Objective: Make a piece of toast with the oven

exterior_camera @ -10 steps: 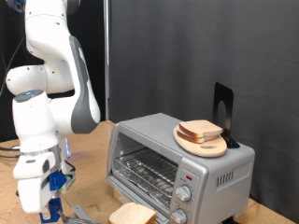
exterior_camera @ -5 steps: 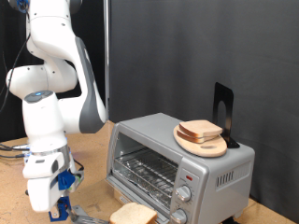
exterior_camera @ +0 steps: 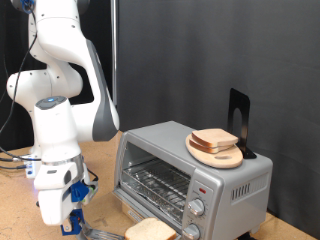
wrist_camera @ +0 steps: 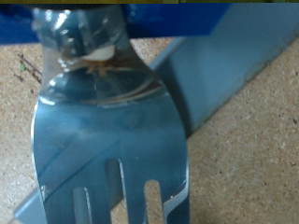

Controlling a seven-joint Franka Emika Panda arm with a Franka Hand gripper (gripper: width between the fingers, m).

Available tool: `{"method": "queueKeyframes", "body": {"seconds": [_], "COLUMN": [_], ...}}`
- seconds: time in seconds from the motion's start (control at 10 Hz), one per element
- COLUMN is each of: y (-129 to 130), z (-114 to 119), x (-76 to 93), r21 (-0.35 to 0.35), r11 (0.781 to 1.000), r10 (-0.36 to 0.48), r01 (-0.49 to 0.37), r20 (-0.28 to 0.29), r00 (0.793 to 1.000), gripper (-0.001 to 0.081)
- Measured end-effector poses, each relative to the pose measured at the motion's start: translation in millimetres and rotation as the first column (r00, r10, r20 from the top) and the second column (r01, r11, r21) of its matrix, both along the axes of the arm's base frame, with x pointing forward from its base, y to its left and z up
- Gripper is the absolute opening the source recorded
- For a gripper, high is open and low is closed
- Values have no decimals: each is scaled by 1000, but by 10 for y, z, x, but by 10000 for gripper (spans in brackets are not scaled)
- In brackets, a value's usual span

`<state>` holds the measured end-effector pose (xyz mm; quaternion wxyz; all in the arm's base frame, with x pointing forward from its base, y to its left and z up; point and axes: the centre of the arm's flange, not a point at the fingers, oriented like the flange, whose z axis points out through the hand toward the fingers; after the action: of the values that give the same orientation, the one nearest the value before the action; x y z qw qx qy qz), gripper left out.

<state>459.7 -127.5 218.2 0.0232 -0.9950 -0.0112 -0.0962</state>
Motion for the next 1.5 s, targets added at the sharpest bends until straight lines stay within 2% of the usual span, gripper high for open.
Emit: {"method": "queueKeyframes", "body": {"seconds": [0.7,1.1,1.3,1.5], "y": [108,-140,-172,-60], "z": [20,-38,-25,74], "x": [23,-148,-159,-1], "r21": [10,6,40,71], "r11": [1000,998,999,997], "r10": [23,62,29,3], "r01": [-23,-62,-31,-11], "r20": [12,16,63,109], "r00": [1000,998,998,994], "gripper": [366,366,366,366]}}
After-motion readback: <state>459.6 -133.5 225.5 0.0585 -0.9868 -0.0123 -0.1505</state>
